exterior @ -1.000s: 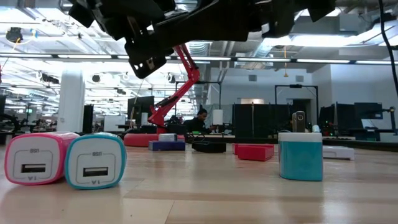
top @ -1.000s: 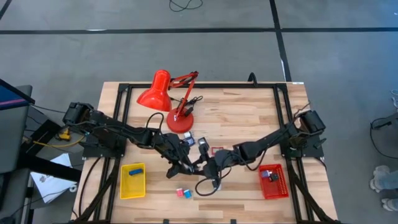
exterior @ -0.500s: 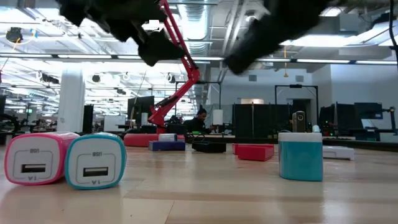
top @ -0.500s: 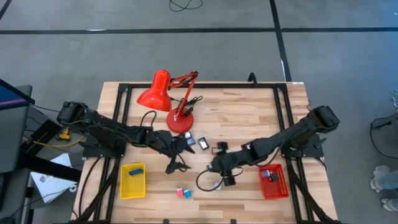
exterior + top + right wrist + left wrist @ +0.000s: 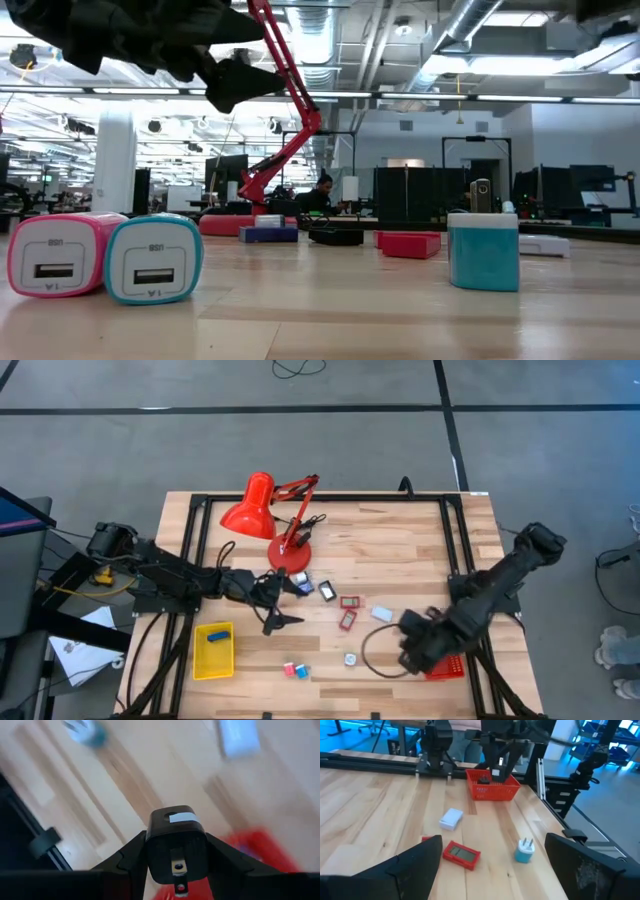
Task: Pick & Place Office items
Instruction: Put the black charger adapter into the red bin
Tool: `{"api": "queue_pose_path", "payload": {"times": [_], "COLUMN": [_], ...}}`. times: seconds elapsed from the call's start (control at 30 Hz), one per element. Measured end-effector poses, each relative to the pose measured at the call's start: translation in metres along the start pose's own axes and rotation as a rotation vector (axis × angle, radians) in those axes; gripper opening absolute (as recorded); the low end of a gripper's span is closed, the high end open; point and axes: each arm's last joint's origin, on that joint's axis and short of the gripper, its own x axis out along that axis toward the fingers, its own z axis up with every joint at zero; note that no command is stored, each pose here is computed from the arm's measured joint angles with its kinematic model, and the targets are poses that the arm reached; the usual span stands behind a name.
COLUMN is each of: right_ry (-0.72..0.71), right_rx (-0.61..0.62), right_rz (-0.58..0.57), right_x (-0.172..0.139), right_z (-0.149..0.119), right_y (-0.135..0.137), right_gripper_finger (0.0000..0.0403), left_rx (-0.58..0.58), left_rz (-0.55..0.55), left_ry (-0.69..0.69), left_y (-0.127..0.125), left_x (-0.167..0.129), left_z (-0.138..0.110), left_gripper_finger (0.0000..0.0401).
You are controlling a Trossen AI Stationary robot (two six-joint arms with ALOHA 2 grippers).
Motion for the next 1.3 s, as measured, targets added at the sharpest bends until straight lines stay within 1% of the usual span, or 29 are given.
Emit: {"api": "queue_pose_path", "payload": {"times": [0.07, 0.23, 0.3, 0.43, 0.57, 0.77, 0.87, 1.0, 1.17, 1.3], "right_ry": [0.017, 0.043, 0.055, 0.066, 0.083, 0.083, 0.085, 0.183, 0.194, 0.201], "right_rx": [0.062, 0.122, 0.170, 0.286, 0.349, 0.350, 0.352, 0.338, 0.330, 0.305], "right_rz": [-0.030, -0.070, -0.066, -0.114, -0.168, -0.198, -0.245, -0.328, -0.329, -0.318], "right_x": [-0.001, -0.002, -0.004, -0.008, -0.003, 0.014, 0.025, 0.037, 0.042, 0.042], "right_z": [-0.015, -0.047, -0.057, -0.076, -0.089, -0.098, -0.098, -0.100, -0.101, -0.101], "right_y": [0.000, 0.000, 0.000, -0.005, -0.006, 0.001, 0.003, 0.005, 0.007, 0.008], "right_gripper_finger": [0.0151, 0.0153, 0.0151, 0.0151, 0.0154, 0.0153, 0.0155, 0.0157, 0.0158, 0.0172], "left_rx": [0.001, 0.004, 0.005, 0.007, 0.007, 0.007, 0.007, 0.007, 0.007, 0.007], "left_rz": [-0.005, -0.020, -0.026, -0.033, -0.033, -0.031, -0.031, -0.031, -0.032, -0.035], "left_ry": [0.007, 0.006, 0.007, 0.008, 0.008, 0.007, 0.007, 0.007, 0.007, 0.008], "left_y": [-0.001, -0.005, -0.007, -0.009, -0.009, -0.009, -0.009, -0.009, -0.009, -0.009], "left_x": [0.000, -0.001, -0.001, -0.001, -0.001, -0.001, -0.001, -0.001, -0.001, -0.001], "left_z": [-0.002, -0.002, -0.002, -0.003, -0.003, -0.003, -0.003, -0.003, -0.003, -0.003], "left_gripper_finger": [0.0349, 0.0349, 0.0349, 0.0349, 0.0349, 0.0349, 0.0349, 0.0349, 0.0349, 0.0349]}}
